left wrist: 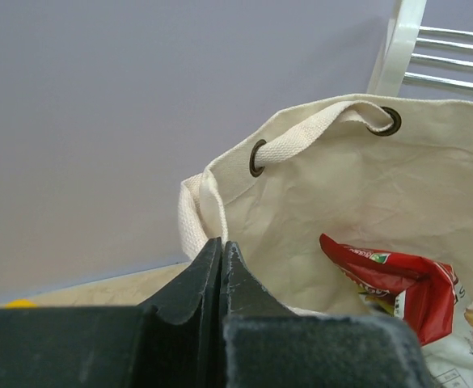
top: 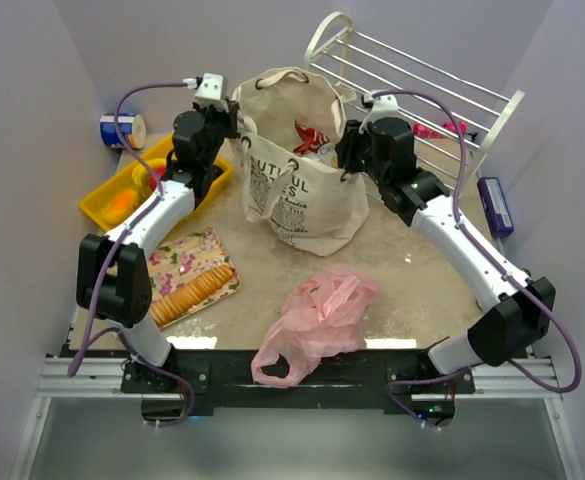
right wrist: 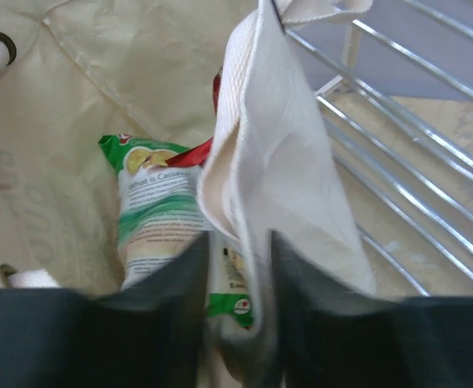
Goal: Place the mixed food into the grocery bags and tie them
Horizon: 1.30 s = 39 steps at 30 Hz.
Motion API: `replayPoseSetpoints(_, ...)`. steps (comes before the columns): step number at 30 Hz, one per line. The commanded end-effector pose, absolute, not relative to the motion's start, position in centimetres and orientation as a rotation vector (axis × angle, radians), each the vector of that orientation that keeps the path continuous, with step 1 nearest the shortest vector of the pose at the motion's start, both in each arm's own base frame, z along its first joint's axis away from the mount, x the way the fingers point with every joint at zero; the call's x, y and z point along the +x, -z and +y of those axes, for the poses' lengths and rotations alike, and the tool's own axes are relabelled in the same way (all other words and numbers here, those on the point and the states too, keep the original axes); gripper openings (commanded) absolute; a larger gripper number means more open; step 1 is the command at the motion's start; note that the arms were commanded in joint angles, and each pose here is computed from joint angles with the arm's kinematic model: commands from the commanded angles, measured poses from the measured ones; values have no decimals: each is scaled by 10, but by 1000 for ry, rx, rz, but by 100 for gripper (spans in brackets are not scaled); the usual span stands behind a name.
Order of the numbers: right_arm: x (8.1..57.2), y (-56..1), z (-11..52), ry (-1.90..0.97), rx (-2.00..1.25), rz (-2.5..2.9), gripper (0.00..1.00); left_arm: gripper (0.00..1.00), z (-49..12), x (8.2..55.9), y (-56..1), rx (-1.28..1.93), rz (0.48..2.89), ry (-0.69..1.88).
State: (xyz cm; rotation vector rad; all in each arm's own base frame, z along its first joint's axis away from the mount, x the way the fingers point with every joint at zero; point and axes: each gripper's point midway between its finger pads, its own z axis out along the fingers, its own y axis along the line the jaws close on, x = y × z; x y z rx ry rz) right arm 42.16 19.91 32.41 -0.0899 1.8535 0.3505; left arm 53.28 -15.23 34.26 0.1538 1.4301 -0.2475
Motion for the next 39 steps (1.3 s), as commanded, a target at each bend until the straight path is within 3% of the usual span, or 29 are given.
replayPoseSetpoints(1, 429, -344, 177, -230, -56, 1836, 66, 37, -156, 539, -374, 108, 1397, 305)
replayPoseSetpoints(2, 426, -349, 176, -231, -62, 1833, 77, 56, -156, 537, -376, 111, 1394, 309)
replayPoseSetpoints(3, 422, -349, 176, -230, -77, 1846, 91, 90, -156, 534, -379, 112, 1389, 311)
replayPoseSetpoints(4, 416, -356, 175, -237, -105, 1836, 94, 100, -155, 529, -386, 110, 1380, 313)
replayPoseSetpoints(6, 403, -362, 179, -274, -162, 1848, 99, 100, -151, 523, -394, 103, 1381, 311)
replayPoseSetpoints(14, 330, -398, 169, -414, -250, 1795, 99, 100, -114, 461, -421, 29, 1375, 271)
replayPoseSetpoints(22, 267, -372, 162, -533, -308, 1908, 99, 100, -95, 386, -420, 93, 1457, 251)
replayPoseSetpoints(31, 208, -266, 180, -778, -350, 2185, 99, 95, -129, 288, -283, 281, 1758, 538)
replayPoseSetpoints(39, 173, -227, 196, -981, -413, 2291, 99, 90, -173, 225, -206, 220, 1897, 878)
